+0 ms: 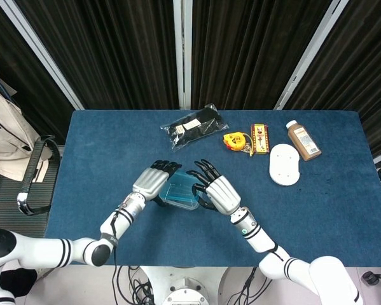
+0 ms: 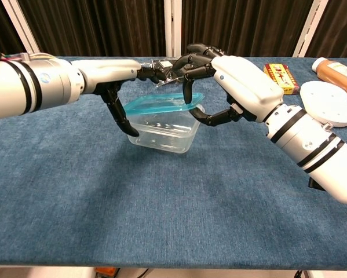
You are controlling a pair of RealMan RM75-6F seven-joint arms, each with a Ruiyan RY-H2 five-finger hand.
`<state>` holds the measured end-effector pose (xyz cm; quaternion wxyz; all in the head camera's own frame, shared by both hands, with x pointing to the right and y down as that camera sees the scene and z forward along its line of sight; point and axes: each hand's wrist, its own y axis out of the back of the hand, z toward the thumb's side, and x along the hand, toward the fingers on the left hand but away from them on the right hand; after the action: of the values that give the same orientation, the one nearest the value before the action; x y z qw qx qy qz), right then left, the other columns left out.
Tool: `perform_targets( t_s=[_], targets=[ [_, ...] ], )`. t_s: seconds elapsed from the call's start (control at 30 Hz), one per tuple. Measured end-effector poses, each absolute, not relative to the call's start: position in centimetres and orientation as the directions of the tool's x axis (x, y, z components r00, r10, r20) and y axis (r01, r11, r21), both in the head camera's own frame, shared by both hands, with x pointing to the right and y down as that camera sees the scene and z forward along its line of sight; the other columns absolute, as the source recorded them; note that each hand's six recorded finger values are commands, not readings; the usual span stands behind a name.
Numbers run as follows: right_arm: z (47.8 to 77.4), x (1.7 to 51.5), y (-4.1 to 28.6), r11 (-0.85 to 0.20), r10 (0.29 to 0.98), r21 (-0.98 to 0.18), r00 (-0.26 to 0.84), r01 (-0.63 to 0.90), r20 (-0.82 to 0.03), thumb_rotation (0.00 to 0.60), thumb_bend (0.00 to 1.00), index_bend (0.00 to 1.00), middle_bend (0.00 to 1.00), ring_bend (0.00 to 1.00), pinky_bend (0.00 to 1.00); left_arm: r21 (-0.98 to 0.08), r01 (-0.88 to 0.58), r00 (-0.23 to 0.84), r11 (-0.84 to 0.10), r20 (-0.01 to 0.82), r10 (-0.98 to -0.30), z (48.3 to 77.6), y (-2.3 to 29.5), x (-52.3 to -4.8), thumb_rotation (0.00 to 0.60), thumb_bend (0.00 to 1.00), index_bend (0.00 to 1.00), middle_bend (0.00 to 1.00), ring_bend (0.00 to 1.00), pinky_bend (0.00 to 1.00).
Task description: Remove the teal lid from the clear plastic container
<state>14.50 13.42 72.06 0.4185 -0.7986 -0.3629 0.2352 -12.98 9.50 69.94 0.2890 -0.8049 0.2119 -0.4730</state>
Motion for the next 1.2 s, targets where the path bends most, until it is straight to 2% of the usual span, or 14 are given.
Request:
perform_targets(
  t_s=[0.17,0.43,0.6,0.73,0.9,1.03,1.07,1.13,1.17,1.2],
  targets=[
    [71.7,14.7,13.1,-0.364,0.784,-0.844,0.619,0.393,-0.05,0.6,0.9,0.68,0.21,0.0,0.0,-0.696,-0.099,0.447,-0.711,0.608,-0.657,69.0,8.8,-14.0,0.6,0.0,0.01,0.03,0.0,0.02],
    [70.0,15.1,11.5,-0.28,0.796,-0.868,0.605,0.409,0.028,0.6,0.9,0.69,0.23,0.0,0.0,-0.772,-0.189,0.366,-0.607,0.518,-0.773,67.2,7.1,-17.7,0.6,0.0,0.01,0.03,0.0,0.01],
    [68.8,15.4,10.3,-0.214,0.805,-0.887,0.589,0.408,0.077,0.6,0.9,0.69,0.23,0.0,0.0,-0.788,-0.217,0.313,-0.576,0.502,-0.806,66.8,6.4,-20.5,0.6,0.0,0.01,0.03,0.0,0.01],
    [67.7,17.6,9.0,-0.14,0.829,-0.906,0.547,0.4,0.113,0.6,0.9,0.69,0.23,0.0,0.0,-0.812,-0.203,0.27,-0.547,0.491,-0.828,66.7,6.3,-22.8,0.6,0.0,0.01,0.03,0.0,0.01],
    [67.4,22.1,8.0,-0.084,0.873,-0.936,0.478,0.341,0.095,0.6,0.9,0.69,0.24,0.0,0.0,-0.843,-0.192,0.189,-0.503,0.471,-0.862,66.6,6.9,-27.3,0.6,0.0,0.01,0.03,0.0,0.01],
    [68.5,24.8,7.6,-0.109,0.903,-0.949,0.429,0.297,0.03,0.6,0.86,0.67,0.22,0.0,0.0,-0.848,-0.209,0.128,-0.486,0.469,-0.874,66.3,8.1,-30.8,0.6,0.0,0.01,0.03,0.0,0.01],
    [68.8,25.2,7.4,-0.117,0.906,-0.951,0.422,0.285,0.015,0.6,0.84,0.65,0.21,0.0,0.0,-0.849,-0.212,0.116,-0.484,0.47,-0.875,66.2,8.4,-31.6,0.6,0.0,0.01,0.03,0.0,0.01],
    [69.7,25.9,7.2,-0.138,0.912,-0.957,0.409,0.254,-0.023,0.6,0.77,0.52,0.16,0.0,0.0,-0.851,-0.216,0.09,-0.478,0.47,-0.878,66.0,9.1,-33.1,0.6,0.0,0.01,0.03,0.0,0.01],
    [70.2,26.2,7.1,-0.15,0.914,-0.96,0.405,0.238,-0.043,0.6,0.7,0.34,0.1,0.0,0.0,-0.852,-0.219,0.081,-0.475,0.47,-0.879,65.8,9.4,-33.6,0.6,0.0,0.01,0.03,0.0,0.01],
    [70.7,26.5,7.1,-0.165,0.914,-0.962,0.4,0.219,-0.065,0.6,0.55,0.14,0.04,0.0,0.0,-0.853,-0.222,0.072,-0.473,0.469,-0.88,65.7,9.7,-34.1,0.6,0.0,0.01,0.03,0.0,0.01]
  ],
)
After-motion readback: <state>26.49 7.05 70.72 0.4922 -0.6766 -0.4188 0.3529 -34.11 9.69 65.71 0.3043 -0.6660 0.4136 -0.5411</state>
